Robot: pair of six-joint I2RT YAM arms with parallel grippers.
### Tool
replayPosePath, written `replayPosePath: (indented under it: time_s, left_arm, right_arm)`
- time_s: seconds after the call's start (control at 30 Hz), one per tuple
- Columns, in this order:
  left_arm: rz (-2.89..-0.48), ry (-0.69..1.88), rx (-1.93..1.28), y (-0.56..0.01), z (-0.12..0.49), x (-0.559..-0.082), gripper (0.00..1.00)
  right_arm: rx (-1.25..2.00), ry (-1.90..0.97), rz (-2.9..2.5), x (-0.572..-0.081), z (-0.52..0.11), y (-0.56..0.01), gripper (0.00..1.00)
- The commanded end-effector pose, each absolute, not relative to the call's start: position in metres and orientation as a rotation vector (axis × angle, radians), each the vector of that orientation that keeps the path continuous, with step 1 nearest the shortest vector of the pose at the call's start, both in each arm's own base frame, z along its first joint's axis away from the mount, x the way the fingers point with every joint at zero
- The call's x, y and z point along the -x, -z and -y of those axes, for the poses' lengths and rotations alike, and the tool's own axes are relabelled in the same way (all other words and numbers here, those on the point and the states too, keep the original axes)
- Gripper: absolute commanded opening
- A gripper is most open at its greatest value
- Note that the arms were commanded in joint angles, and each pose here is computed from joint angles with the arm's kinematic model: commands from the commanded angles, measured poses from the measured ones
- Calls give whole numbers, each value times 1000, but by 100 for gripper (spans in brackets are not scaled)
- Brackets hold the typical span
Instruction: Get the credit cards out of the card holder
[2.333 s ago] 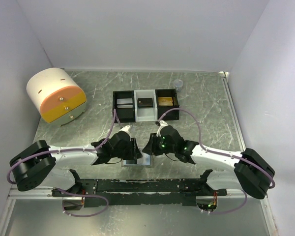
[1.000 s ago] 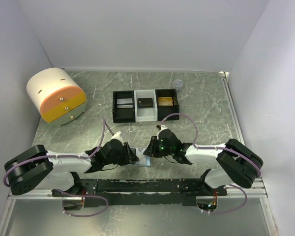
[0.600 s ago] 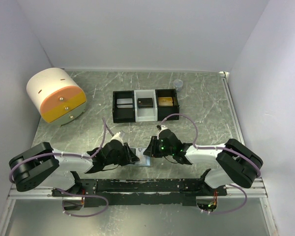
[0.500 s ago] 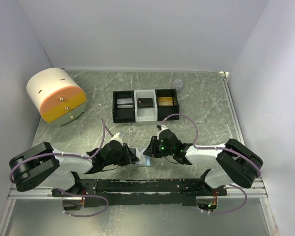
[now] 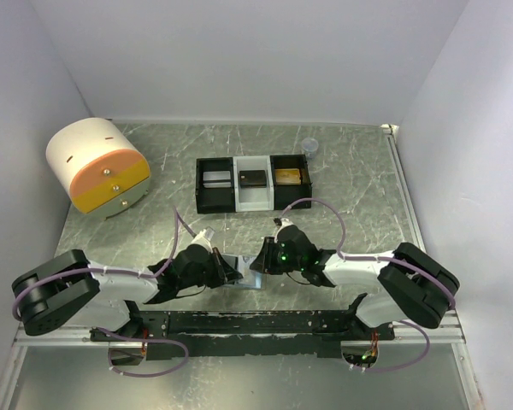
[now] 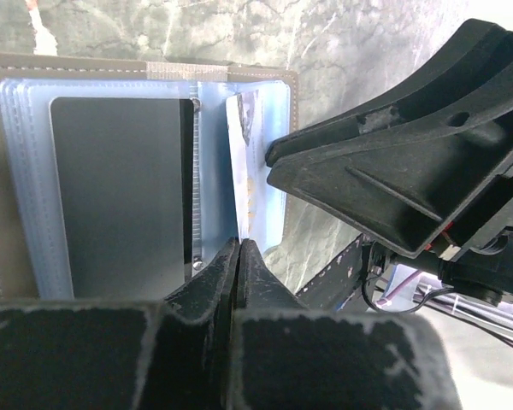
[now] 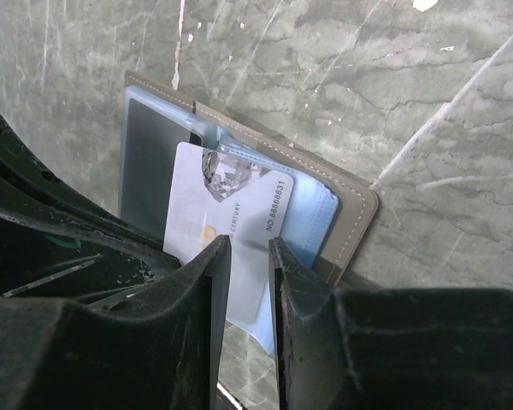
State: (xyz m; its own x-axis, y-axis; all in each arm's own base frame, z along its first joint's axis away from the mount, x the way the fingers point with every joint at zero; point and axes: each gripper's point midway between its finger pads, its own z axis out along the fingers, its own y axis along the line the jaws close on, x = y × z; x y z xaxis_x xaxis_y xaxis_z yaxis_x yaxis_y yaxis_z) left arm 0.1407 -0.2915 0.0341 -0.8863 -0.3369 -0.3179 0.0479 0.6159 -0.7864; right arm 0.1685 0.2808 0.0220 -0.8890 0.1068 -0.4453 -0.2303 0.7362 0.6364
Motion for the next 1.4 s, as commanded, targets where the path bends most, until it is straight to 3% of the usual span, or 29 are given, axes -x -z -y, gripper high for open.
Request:
replayPosePath:
  time_s: [0.0,0.13,0.33,0.5,0.67,0.83,0.97,1.1,1.27,1.37]
  left_arm:
    - [-2387,1204,216,-42,294,-140,7]
    - [-2411,1141,214,-40,289,-142,7]
    - [-2428,1090,168,-45,292,-146,7]
    - [-2409,1110,152,-51,292,-145,8]
    - [-2371,1172,132,-59,299,-146,20]
    - [-2361,1205,133,-58,308,-148,31]
    - [-2370,1198,138,-55,313,-151,35]
    - [-2372,1194,132,-55,317,-153,29]
    - [-2378,1161,129,-56,311,-153,14]
    - [-2383,1136,139,-57,303,-151,12]
  right_arm:
    - [129,-801,-2642,-148,-247,12,27]
    - [237,-795,-2612,-158,-256,-4,27]
    - [334,-1025,-2490,-161,-291,-47,29]
    - [345,-1067,-2501,-163,-302,-44,29]
    - [286,-771,-2606,-174,-269,-10,29]
    - [252,-807,-2612,-167,-266,-6,27]
    - [210,-831,-2609,-164,-264,-3,26]
    - [190,-835,-2616,-161,-260,0,26]
    - [185,-822,-2612,-162,-258,-1,26]
    - [188,-815,-2597,-166,-258,-5,26]
